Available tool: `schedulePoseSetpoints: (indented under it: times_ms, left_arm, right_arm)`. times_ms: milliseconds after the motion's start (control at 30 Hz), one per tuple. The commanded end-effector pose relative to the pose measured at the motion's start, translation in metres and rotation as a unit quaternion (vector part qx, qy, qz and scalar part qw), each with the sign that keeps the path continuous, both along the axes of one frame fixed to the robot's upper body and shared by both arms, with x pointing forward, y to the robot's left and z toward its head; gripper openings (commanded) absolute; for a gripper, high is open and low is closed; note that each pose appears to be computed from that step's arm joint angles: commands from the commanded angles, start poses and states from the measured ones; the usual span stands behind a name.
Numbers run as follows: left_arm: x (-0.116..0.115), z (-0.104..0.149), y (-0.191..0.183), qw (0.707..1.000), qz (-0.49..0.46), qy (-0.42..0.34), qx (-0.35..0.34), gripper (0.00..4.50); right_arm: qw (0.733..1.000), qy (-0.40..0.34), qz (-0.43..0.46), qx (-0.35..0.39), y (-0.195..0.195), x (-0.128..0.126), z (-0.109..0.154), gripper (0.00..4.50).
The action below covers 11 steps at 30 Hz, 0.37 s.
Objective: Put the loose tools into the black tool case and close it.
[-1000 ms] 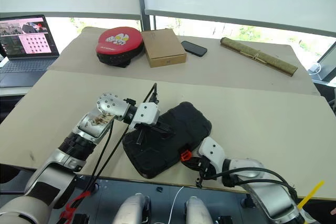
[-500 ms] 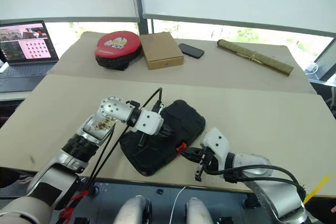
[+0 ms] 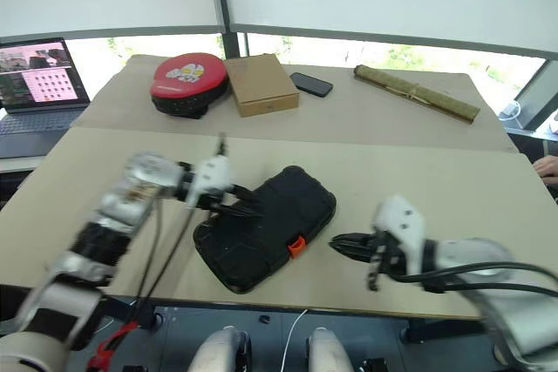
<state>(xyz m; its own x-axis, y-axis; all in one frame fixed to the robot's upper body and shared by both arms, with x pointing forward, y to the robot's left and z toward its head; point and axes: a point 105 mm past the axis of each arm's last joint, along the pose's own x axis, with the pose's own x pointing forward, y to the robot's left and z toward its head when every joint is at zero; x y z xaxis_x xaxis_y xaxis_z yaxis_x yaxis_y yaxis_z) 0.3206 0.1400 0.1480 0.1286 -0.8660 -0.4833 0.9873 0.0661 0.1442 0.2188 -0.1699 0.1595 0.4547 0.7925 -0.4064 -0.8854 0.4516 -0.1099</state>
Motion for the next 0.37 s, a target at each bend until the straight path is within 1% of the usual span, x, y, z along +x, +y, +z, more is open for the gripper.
schedulePoseSetpoints:
  times_ms: [33, 100, 167, 233, 300, 367]
  left_arm:
    - [-0.02, 0.039, 0.036, 0.997, 0.032, 0.049, -0.042, 3.21]
    - [-0.028, 0.047, 0.05, 0.996, 0.047, 0.065, -0.037, 3.94]
    - [-0.039, 0.057, 0.068, 0.994, 0.075, 0.081, -0.024, 4.49]
    - [-0.056, 0.062, 0.085, 0.991, 0.09, 0.101, -0.02, 4.5]
    - [-0.062, 0.06, 0.09, 0.991, 0.093, 0.096, -0.015, 4.5]
    - [-0.063, 0.054, 0.09, 0.992, 0.093, 0.083, -0.007, 4.5]
  right_arm:
    - [1.0, 0.005, 0.023, 0.017, -0.02, -0.012, 0.027, 2.12]
    - [0.999, 0.013, 0.027, 0.02, -0.028, -0.015, 0.032, 2.81]
    - [0.999, 0.019, 0.024, 0.03, -0.038, -0.018, 0.043, 3.44]
    - [0.998, 0.027, 0.03, 0.043, -0.045, -0.021, 0.052, 4.18]
    - [0.998, 0.031, 0.028, 0.046, -0.048, -0.02, 0.053, 4.18]
    - [0.998, 0.033, 0.028, 0.046, -0.048, -0.019, 0.05, 4.18]
